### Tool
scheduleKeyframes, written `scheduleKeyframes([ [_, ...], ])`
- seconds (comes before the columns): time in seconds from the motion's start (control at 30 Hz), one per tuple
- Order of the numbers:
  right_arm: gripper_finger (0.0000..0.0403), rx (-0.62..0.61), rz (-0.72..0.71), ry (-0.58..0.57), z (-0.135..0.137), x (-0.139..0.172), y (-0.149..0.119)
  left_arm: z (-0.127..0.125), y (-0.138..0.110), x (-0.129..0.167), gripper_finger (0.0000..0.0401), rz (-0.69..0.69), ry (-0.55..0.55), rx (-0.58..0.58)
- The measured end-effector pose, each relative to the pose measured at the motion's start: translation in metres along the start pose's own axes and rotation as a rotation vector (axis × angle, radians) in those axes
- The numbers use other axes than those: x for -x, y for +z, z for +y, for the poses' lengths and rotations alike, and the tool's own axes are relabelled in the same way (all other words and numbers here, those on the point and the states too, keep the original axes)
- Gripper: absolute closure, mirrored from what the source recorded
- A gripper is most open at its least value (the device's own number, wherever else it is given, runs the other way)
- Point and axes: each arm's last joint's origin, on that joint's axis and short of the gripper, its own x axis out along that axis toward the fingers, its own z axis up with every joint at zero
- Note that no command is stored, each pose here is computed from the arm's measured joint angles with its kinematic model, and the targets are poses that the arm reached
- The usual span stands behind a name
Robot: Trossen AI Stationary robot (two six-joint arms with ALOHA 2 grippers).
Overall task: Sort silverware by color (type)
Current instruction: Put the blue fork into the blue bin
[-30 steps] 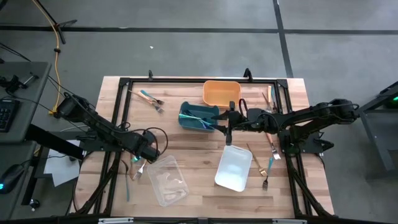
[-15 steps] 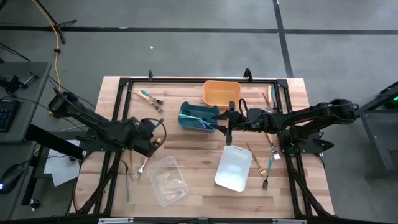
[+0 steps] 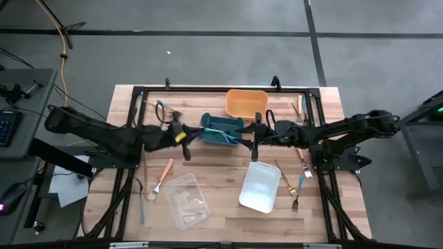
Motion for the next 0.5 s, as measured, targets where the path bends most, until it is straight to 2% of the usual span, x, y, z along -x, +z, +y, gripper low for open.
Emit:
scheduleKeyframes([
  [0.17,0.0256,0.014,0.004,0.000,0.000,0.000,0.000,0.018,-0.020,-0.009,0.0400,-0.122,-0.063,0.044],
  [0.3,0.0256,0.035,-0.005,-0.001,0.000,0.000,0.001,0.023,-0.031,-0.014,0.0400,-0.091,-0.097,0.038],
  [0.5,0.0256,0.032,-0.017,-0.003,0.000,0.000,0.002,0.026,-0.031,-0.016,0.0400,-0.093,-0.102,0.056],
])
